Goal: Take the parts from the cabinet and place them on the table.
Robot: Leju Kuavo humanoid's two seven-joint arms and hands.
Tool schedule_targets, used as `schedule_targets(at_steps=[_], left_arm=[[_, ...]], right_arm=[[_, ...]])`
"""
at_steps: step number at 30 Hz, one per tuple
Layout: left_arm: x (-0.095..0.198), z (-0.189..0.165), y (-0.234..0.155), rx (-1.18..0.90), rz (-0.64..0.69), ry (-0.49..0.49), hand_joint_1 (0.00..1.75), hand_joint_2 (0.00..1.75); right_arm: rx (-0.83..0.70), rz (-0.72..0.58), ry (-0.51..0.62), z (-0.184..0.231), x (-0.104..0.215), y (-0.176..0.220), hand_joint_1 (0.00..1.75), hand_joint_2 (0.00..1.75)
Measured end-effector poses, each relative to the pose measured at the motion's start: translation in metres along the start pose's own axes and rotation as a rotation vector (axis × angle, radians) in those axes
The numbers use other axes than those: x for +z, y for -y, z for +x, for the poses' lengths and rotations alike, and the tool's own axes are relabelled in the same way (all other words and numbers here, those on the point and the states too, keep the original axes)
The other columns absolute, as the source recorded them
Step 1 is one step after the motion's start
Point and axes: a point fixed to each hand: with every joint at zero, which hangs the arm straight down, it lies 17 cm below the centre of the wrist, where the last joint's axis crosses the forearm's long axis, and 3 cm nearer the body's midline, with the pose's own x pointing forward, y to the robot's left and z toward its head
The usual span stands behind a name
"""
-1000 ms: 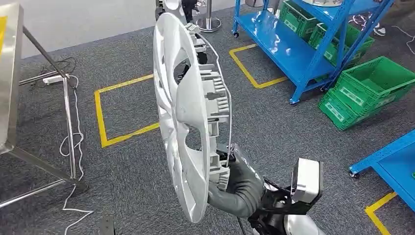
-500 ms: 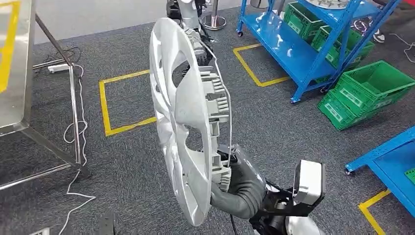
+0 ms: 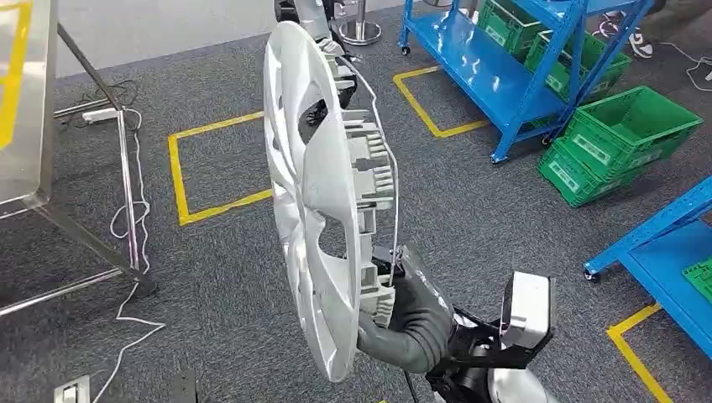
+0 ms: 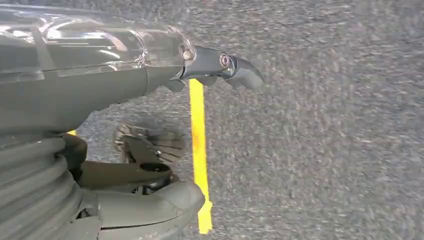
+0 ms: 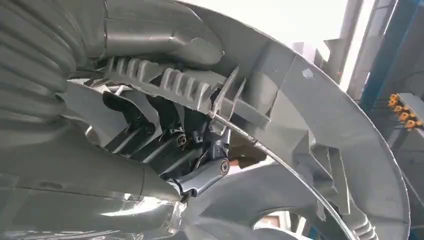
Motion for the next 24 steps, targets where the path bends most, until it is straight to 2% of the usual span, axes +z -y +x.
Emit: schedule_targets(at_steps=[24], left_arm=[[0.003, -0.010, 0.001, -0.019, 0.000, -0.039, 0.00, 1.75]], right_arm=[[0.033, -0.039, -0.021, -0.009, 0.002, 0.009, 1.75, 1.75]])
